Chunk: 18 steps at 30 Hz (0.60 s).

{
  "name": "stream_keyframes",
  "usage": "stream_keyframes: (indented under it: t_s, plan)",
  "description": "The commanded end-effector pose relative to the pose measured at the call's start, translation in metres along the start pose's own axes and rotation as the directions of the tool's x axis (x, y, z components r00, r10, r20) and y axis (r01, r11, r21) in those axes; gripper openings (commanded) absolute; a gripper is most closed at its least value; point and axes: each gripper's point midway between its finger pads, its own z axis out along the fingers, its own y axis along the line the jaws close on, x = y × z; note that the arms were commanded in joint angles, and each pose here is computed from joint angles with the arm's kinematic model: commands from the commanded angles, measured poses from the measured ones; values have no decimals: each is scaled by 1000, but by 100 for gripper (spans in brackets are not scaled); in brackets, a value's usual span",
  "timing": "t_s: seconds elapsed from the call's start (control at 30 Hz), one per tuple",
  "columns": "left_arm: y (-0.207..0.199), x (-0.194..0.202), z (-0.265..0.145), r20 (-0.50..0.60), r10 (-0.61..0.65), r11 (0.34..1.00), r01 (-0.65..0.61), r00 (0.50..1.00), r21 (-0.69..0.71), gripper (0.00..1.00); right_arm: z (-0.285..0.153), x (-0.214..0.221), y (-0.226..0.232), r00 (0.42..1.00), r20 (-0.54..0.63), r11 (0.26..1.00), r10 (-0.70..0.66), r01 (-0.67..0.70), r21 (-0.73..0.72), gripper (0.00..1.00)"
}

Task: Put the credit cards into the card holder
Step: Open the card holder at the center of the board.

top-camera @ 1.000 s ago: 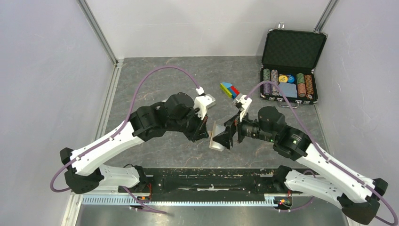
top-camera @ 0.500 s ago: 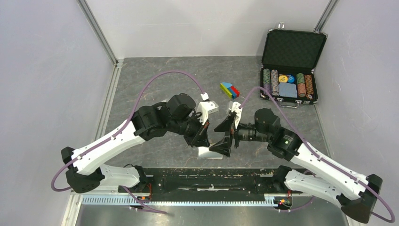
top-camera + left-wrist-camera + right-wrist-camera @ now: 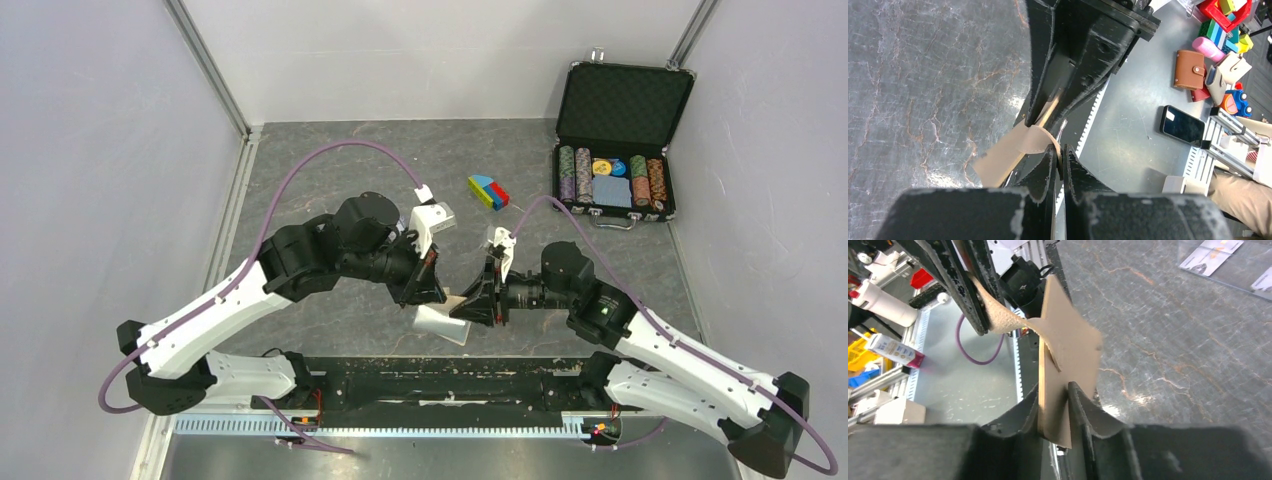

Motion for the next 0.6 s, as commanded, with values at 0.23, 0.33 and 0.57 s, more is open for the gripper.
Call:
stream_keyframes:
  t_s: [0.23, 0.33, 0.57]
  plan:
    - [13, -28, -9, 188, -18, 995, 36, 982, -94, 81, -4, -19, -23, 987, 142, 982, 77, -99, 158, 0]
    - [40, -20, -11, 211, -99, 972, 140, 972, -191, 94, -9, -14, -33, 982, 155, 965, 110, -143, 218, 0]
    - [75, 27, 11, 195, -410, 891, 437, 891, -125, 96, -15, 0, -52, 968, 165, 919, 191, -235, 316, 0]
